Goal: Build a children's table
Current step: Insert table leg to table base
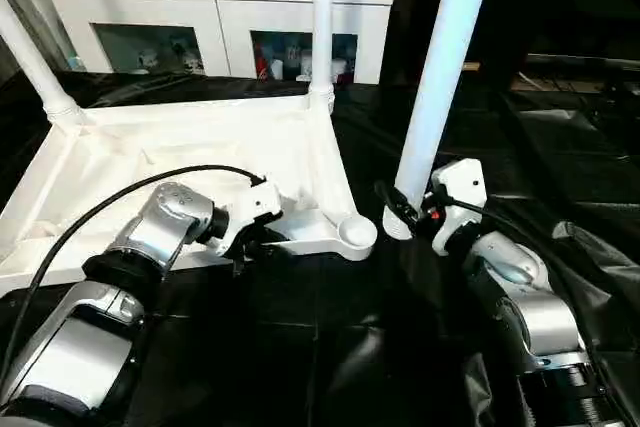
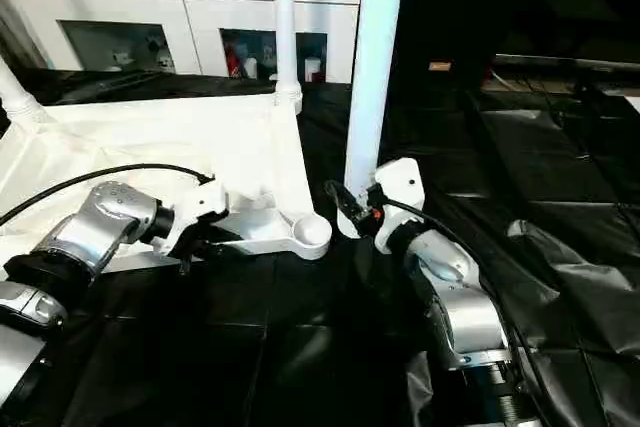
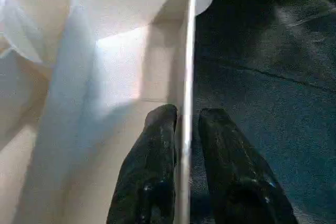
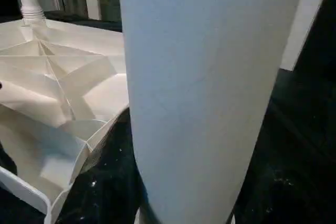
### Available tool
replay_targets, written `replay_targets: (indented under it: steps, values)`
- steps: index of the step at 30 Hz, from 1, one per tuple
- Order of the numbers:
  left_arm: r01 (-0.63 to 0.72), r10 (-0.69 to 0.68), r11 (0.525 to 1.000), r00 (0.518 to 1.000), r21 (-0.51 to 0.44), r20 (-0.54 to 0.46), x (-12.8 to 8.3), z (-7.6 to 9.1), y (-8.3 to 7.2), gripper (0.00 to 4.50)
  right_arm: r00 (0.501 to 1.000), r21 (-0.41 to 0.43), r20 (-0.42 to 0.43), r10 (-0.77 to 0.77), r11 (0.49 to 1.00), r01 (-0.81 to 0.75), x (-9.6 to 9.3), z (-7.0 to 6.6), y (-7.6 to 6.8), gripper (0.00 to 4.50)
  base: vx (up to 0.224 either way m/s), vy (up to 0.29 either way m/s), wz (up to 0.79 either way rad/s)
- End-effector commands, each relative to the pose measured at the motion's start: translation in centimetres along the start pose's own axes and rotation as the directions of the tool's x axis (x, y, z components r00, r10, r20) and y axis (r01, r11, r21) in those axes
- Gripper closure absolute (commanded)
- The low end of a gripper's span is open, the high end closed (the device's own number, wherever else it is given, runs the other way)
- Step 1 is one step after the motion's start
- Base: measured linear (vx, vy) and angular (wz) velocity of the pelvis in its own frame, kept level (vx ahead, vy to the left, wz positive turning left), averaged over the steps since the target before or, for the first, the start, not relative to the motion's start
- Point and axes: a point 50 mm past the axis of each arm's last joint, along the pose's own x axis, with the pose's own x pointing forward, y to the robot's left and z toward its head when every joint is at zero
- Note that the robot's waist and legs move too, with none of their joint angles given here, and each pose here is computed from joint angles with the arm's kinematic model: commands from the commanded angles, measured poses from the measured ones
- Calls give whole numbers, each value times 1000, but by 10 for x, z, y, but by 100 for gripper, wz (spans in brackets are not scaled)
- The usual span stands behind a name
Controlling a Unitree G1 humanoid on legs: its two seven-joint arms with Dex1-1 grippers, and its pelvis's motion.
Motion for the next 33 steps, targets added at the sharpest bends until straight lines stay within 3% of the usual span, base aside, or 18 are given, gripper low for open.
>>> replay_targets:
  steps: [1,8,12,17,20,25,33]
  values:
    - [-21,21,1000,1000,12,5,0,4,3,385,1000,-16,30,6,1000,-5,2,10,1,265,0,0,0]
    - [-33,32,999,998,7,54,-2,5,2,429,1000,-8,29,12,1000,-12,3,10,0,265,0,0,0]
    - [-18,19,1000,999,-17,40,3,-6,-4,445,999,0,24,28,1000,-28,6,9,3,265,0,0,0]
    - [20,-21,998,1000,-58,-6,14,-27,-21,450,998,77,16,57,995,-58,13,8,8,265,0,0,0]
    - [-8,12,998,997,-66,71,17,-24,-27,450,995,157,22,102,982,-104,20,11,14,265,0,0,0]
    - [-25,34,997,989,-69,141,16,-19,-38,450,985,202,21,174,964,-174,27,16,24,265,0,0,0]
    - [-14,29,996,986,-88,166,18,-20,-53,450,974,152,-77,215,968,-202,28,5,27,265,0,0,0]
